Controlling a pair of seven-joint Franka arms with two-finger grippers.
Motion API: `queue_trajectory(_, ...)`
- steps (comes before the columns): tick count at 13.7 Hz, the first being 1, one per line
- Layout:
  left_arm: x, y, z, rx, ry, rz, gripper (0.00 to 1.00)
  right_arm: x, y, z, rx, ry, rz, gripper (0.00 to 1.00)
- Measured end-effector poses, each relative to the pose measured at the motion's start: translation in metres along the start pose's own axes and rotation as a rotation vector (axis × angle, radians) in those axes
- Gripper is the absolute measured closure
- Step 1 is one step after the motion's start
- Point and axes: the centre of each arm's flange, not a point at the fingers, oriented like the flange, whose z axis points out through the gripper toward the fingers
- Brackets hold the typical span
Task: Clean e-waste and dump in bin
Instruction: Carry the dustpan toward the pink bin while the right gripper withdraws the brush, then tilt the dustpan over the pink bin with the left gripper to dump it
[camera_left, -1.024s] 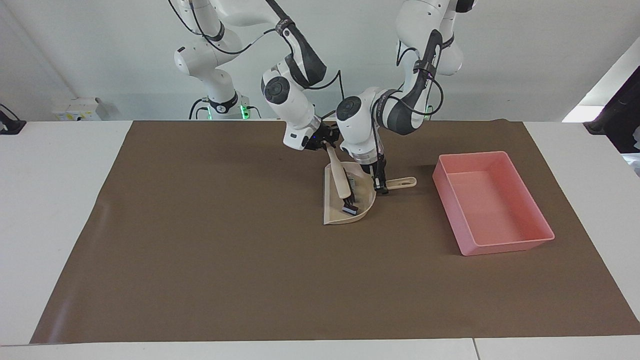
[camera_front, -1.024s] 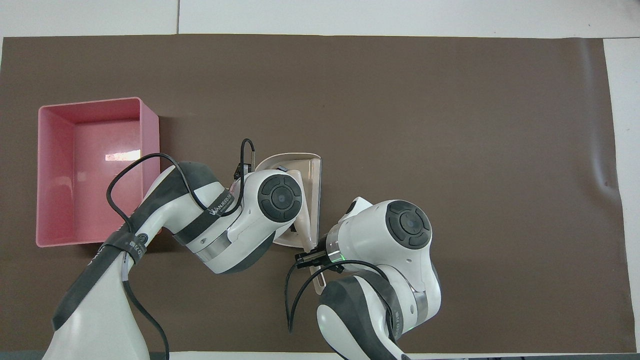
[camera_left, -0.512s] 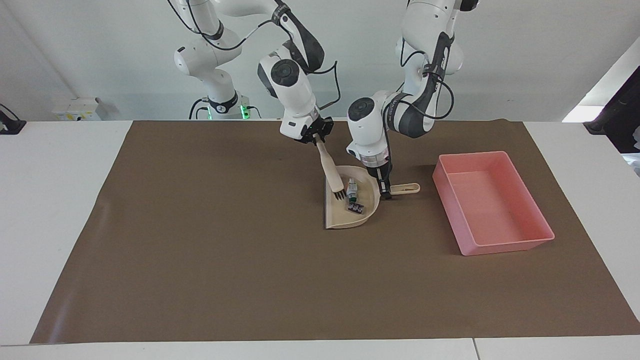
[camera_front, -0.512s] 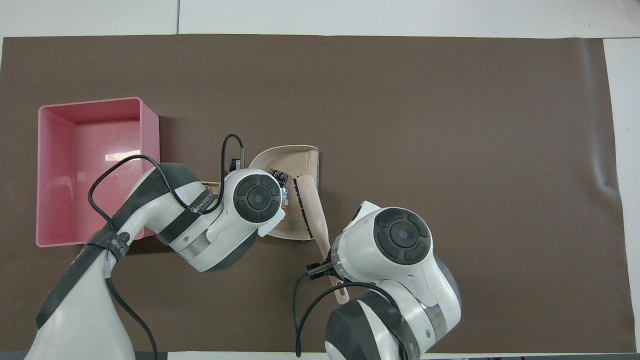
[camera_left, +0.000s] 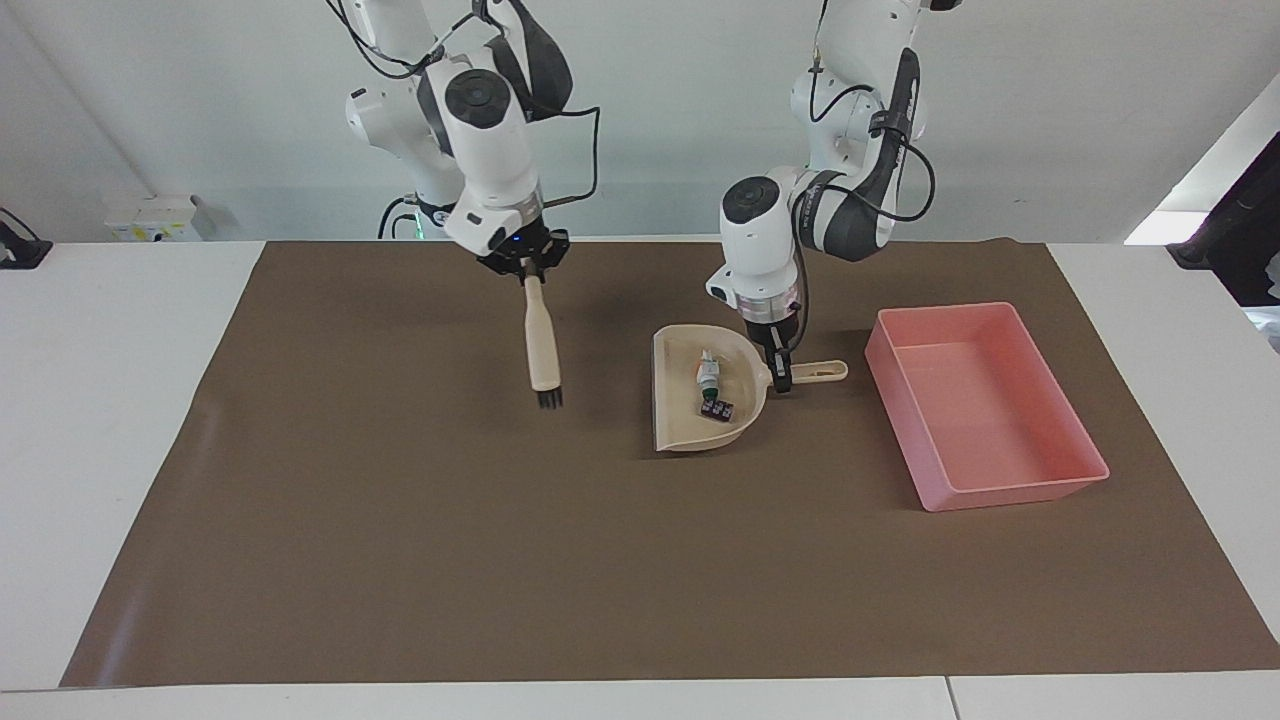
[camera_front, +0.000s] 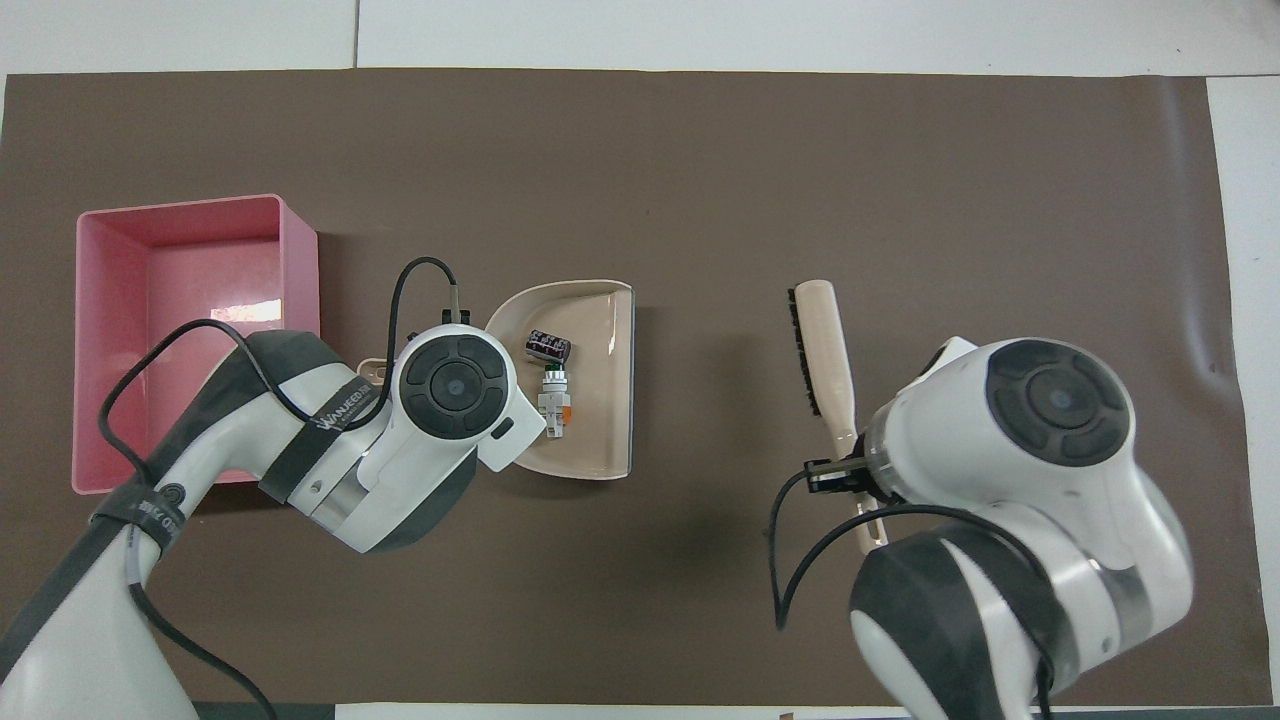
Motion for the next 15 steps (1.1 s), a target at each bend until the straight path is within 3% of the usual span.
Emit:
queue_trajectory(2,-0.029,-0.007,-0.017,0.001,0.025,-0.003,0.67,0.013,0.062,0.006,-0.029,-0.021,0.039,0.74)
queue_trajectory(6,-0.108,-0.020,-0.045,0.006,0.047,-0.051,0.67,0.030,0.176,0.035,-0.083,-0.081,-0.009,0.74)
queue_trajectory(9,-0.176,-0.028,-0.056,0.029,0.046,-0.072,0.67,0.031,0.236,0.056,-0.065,-0.067,-0.029,0.74)
queue_trajectory(15,-0.309,-0.038,-0.055,-0.002,0.033,-0.179,0.67,0.021,0.257,0.083,-0.044,-0.048,-0.001,0.74)
